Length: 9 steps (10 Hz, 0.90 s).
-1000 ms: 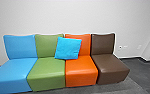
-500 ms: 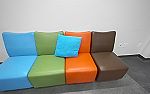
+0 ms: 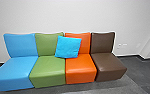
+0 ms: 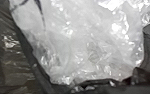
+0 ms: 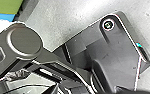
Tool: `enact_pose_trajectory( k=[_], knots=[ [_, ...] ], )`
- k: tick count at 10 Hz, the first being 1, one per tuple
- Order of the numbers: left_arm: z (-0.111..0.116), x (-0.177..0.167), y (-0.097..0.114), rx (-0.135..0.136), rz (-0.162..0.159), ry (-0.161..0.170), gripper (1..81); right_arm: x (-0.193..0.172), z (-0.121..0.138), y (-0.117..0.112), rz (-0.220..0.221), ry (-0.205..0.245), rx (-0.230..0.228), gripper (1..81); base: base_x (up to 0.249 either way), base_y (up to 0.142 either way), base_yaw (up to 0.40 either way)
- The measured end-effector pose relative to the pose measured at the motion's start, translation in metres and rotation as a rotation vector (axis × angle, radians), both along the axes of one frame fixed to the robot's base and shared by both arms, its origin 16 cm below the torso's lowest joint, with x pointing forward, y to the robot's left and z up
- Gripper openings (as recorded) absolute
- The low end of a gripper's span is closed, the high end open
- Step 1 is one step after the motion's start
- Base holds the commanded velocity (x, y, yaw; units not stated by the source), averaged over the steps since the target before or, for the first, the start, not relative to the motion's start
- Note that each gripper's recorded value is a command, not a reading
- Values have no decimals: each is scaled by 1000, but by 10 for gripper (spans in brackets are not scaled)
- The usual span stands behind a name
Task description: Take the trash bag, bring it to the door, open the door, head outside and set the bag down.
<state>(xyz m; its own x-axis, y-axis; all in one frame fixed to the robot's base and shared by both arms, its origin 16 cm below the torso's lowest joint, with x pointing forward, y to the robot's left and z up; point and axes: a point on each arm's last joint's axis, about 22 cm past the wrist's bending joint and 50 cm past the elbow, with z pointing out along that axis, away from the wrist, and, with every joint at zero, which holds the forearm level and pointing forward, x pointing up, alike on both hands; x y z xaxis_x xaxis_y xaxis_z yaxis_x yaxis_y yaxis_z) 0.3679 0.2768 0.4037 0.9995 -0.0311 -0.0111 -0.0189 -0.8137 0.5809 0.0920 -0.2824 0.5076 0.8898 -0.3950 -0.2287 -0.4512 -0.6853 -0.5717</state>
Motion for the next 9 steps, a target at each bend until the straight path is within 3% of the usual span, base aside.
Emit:
enact_pose_trajectory(
  k=[2,4,5,9],
  knots=[
    [16,-32,-7,-8,-26,3,10,-1,3,5,6,-32,-4,811,0,0,0],
    [30,-36,-20,-13,-35,-37,10,-5,10,13,11,-55,0,811,0,0,0],
    [35,-46,-23,-10,-38,-36,10,-7,13,14,13,-67,-3,811,0,0,0],
    [43,-83,-14,47,-49,-60,10,-19,17,15,24,-111,-31,811,0,0,0]
  ],
)
